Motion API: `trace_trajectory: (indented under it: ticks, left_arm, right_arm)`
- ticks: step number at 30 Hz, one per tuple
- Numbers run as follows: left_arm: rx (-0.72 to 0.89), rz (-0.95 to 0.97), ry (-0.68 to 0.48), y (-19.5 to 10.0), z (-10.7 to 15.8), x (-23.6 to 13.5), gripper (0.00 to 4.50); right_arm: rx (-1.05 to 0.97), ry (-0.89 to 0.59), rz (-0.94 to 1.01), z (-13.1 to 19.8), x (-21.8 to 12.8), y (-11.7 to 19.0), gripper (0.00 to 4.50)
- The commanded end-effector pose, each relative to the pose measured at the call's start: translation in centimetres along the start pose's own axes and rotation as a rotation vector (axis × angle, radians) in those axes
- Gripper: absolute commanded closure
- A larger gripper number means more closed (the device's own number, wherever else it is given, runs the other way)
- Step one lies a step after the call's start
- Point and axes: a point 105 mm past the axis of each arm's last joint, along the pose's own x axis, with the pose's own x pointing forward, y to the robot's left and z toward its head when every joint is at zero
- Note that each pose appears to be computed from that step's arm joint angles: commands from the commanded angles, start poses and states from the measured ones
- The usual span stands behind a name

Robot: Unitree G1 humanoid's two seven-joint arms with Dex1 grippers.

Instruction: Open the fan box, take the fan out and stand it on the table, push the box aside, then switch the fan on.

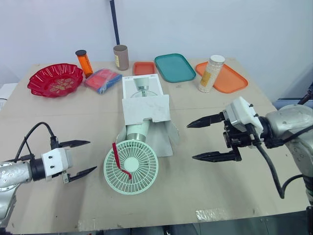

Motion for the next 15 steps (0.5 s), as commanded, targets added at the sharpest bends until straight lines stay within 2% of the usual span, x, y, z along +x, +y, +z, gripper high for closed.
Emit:
trace_trajectory:
  ticks: [1,9,15]
  left_arm:
    - [0.148,-0.073,-0.033,-0.5,0.5,0.4,0.0]
    - [0.427,-0.099,-0.15,-0.2,1.4,2.2,0.0]
    - [0.509,-0.042,-0.209,0.7,2.1,2.6,0.0]
  right_arm:
    - [0.035,-0.02,0.0,0.9,-0.3,0.2,0.06]
    - [0.079,-0.056,-0.022,1.7,0.1,-0.1,0.06]
    - [0.09,-0.078,-0.016,1.8,0.6,0.1,0.06]
